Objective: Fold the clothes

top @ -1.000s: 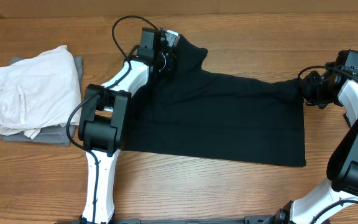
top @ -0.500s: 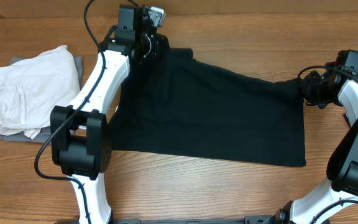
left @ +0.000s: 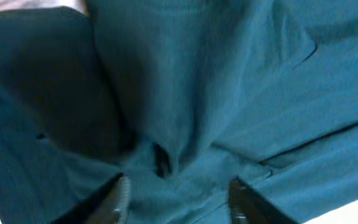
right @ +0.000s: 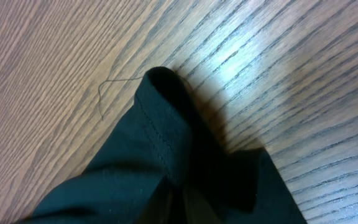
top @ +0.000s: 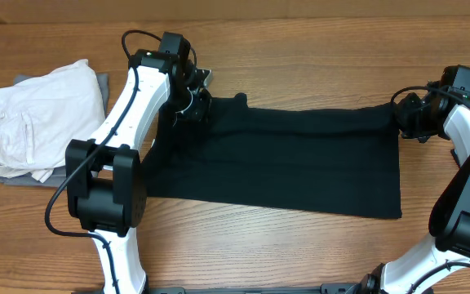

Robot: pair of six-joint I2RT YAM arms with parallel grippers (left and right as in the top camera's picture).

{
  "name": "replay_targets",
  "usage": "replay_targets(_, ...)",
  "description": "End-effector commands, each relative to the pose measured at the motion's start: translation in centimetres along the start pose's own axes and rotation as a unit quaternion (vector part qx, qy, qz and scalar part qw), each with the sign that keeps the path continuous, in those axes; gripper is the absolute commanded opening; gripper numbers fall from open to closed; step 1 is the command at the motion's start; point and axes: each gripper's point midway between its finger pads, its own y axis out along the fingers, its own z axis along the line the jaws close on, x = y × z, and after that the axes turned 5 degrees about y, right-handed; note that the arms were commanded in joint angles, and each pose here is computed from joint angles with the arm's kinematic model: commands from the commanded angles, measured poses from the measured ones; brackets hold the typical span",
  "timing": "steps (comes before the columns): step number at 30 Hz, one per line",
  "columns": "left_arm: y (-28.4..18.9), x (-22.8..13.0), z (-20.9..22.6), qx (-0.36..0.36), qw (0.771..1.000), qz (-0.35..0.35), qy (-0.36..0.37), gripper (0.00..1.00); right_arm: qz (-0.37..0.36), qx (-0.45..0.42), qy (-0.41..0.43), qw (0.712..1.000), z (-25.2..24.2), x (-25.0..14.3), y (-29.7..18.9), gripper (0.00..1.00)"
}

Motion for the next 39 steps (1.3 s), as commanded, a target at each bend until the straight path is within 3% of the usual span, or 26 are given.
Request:
replay_targets(1, -1.0, 1.5, 0.6, 0.019, 0.999, -0.030, 0.009, 0.71, -0.016, 0.010, -0.005, 1.000, 0.6, 0.9, -0.8, 0.08)
replay_targets(2, -1.2, 2.3, 0.8, 0.024, 0.999, -0.045, 0.012, 0.91, -0.016, 0.010, -0.005, 1.000, 0.6, 0.9, -0.8, 0.08)
replay_targets(7, -2.3, 7.2, 1.4, 0.040, 0.988, -0.143, 0.044, 1.00, -0.015, 0.010, -0.005, 1.000, 0.6, 0.9, -0.8, 0.08)
replay_targets(10, -2.3, 8.9, 1.6, 0.046, 0.981, -0.174, 0.067, 0.99, -0.015, 0.010, -0.005, 1.000, 0.6, 0.9, -0.8, 0.08)
replay_targets(16, 1.8, 9.0, 1.6, 0.032, 0.983, -0.151, 0.096, 0.78, -0.014, 0.009, -0.004, 1.000, 0.6, 0.8, -0.8, 0.08)
replay_targets(23, 6.2, 7.4, 1.9, 0.009, 0.991, -0.104, 0.087, 0.71, -0.014, 0.009, -0.004, 1.000, 0.6, 0.8, -0.8, 0.08)
replay_targets(24, 6.6, 7.3, 1.9, 0.005, 0.991, -0.100, 0.086, 0.61, -0.014, 0.009, -0.004, 1.000, 0.6, 0.8, -0.8, 0.08)
replay_targets(25, 6.7, 7.2, 1.7, -0.001, 0.991, -0.100, 0.085, 0.45, -0.014, 0.009, -0.004, 1.000, 0.6, 0.8, -0.8, 0.08)
replay_targets(27, 6.5, 7.5, 1.2, -0.013, 0.990, -0.107, 0.087, 0.29, -0.014, 0.009, -0.004, 1.000, 0.6, 0.8, -0.8, 0.08)
replay_targets(36, 1.6, 10.5, 0.5, 0.000, 0.980, -0.171, 0.099, 0.26, -0.014, 0.009, -0.004, 1.000, 0.6, 0.8, -0.8, 0.08)
replay_targets(39, -0.2, 11.3, 0.2, 0.008, 0.976, -0.189, 0.104, 0.18, -0.014, 0.009, -0.004, 1.000, 0.6, 0.8, -0.8, 0.09)
